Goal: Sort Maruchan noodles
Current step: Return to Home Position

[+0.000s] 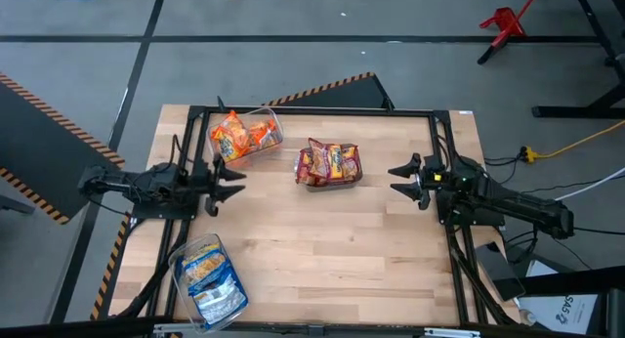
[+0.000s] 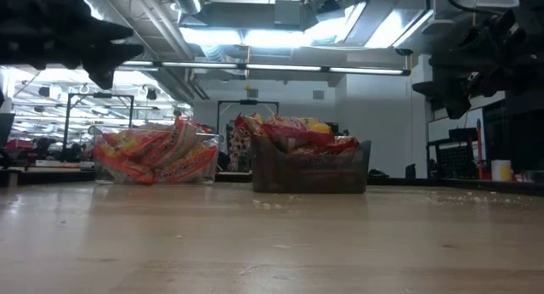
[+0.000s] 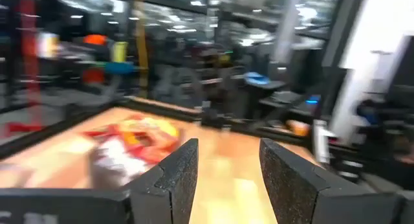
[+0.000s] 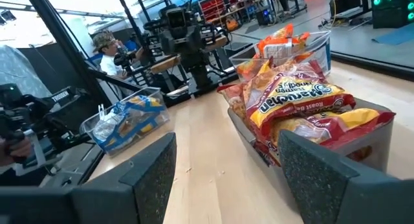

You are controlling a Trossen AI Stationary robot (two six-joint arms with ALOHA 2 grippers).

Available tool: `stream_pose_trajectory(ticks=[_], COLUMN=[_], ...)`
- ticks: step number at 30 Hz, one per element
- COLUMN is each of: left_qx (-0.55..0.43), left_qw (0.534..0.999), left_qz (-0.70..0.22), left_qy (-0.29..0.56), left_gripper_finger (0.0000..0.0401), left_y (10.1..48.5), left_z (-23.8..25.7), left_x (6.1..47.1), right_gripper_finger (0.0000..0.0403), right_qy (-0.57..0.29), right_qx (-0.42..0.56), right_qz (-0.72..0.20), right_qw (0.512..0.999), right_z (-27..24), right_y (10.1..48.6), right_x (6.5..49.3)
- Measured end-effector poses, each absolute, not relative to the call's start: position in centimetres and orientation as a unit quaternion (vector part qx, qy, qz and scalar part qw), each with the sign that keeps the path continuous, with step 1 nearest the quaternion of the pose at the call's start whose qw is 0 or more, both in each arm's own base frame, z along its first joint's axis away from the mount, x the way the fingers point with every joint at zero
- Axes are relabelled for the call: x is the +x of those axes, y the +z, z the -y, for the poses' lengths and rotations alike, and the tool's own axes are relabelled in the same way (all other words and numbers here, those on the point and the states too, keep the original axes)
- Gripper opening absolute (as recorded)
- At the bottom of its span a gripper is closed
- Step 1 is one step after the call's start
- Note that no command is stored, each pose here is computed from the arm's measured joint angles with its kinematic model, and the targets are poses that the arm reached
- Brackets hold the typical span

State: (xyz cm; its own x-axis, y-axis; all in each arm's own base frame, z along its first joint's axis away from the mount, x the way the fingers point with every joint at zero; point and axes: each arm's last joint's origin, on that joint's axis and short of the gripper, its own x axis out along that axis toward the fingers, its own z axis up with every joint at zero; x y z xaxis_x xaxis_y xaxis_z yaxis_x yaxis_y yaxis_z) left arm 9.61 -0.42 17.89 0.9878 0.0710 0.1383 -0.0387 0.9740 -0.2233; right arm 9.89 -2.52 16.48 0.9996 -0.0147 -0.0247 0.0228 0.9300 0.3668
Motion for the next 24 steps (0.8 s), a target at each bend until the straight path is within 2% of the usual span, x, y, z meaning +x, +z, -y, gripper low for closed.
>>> stream_pose_trajectory(ticks=[6, 16, 24], left_qx=[-0.111, -0.109, -0.109], left_qw=[0.989, 0.989, 0.989], left_qz=[0.068, 0.068, 0.069], left_qy=[0.067, 0.069, 0.069], left_gripper_finger=[0.0158, 0.0158, 0.0158], left_y=[17.71, 17.73, 17.73], left_z=[0.19, 0.19, 0.19], left_x=[9.61, 9.61, 9.6], right_gripper_finger=[0.0253, 0.0253, 0.0253], right_qy=[-0.023, -0.122, -0.128], right_qx=[0.17, 0.14, 0.141], right_qz=[-0.009, -0.009, -0.007], right_qw=[0.985, 0.983, 0.982], right_z=[2.6, 3.17, 3.2], right_y=[16.46, 16.21, 16.22], right_x=[9.89, 9.8, 9.8])
